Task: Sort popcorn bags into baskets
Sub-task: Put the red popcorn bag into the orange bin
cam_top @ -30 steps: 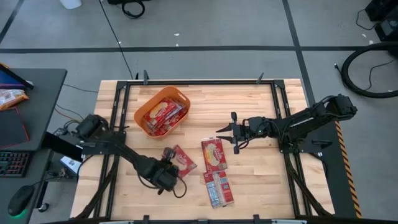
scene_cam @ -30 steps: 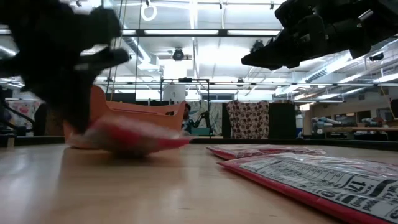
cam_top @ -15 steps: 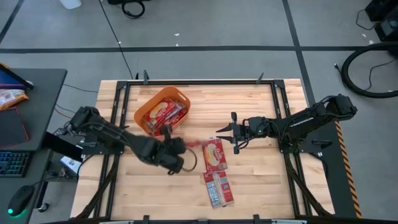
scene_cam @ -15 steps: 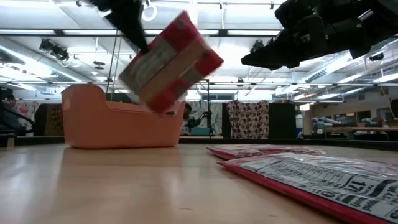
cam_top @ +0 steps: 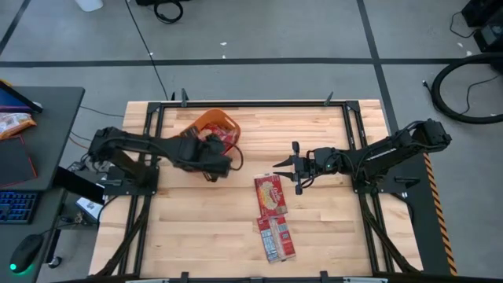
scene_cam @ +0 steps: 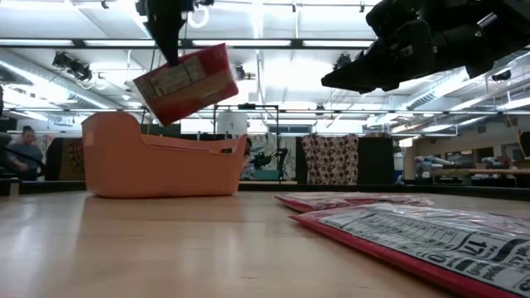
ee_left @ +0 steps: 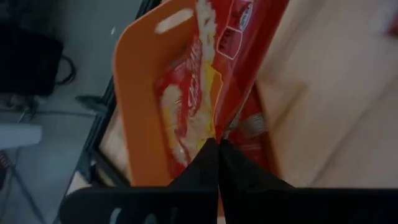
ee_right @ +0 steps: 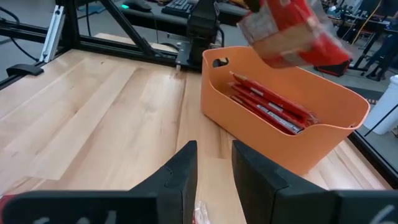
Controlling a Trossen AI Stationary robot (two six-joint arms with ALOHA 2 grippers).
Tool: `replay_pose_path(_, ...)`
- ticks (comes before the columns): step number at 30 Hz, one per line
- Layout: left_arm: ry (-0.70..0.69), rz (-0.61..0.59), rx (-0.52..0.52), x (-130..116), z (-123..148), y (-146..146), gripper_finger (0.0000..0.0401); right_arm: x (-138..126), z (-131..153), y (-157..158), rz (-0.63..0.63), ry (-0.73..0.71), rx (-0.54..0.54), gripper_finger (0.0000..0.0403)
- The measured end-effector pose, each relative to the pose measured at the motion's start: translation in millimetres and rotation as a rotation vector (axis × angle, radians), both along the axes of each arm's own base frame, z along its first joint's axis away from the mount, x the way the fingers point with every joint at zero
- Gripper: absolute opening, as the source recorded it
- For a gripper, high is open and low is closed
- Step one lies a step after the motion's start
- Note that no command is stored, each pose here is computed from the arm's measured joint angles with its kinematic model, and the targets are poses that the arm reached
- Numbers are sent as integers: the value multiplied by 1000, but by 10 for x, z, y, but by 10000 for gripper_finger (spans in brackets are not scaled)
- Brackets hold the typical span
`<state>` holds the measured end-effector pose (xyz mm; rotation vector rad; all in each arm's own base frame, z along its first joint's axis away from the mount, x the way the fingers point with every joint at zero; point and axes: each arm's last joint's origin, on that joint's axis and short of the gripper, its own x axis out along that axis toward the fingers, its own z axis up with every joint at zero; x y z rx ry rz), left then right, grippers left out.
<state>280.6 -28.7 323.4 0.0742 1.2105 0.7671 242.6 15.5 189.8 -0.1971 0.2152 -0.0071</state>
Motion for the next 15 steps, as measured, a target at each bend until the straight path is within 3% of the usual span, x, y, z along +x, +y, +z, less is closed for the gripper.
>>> replay_pose_path(5, 71, 81, 1, -43, -73, 283, 0, -3, -10, 17, 34, 10, 13, 105)
replay_pose_path(15, 235, 201, -57, -156, -509, 807, 2, -5, -18, 22, 49, 20, 29, 105)
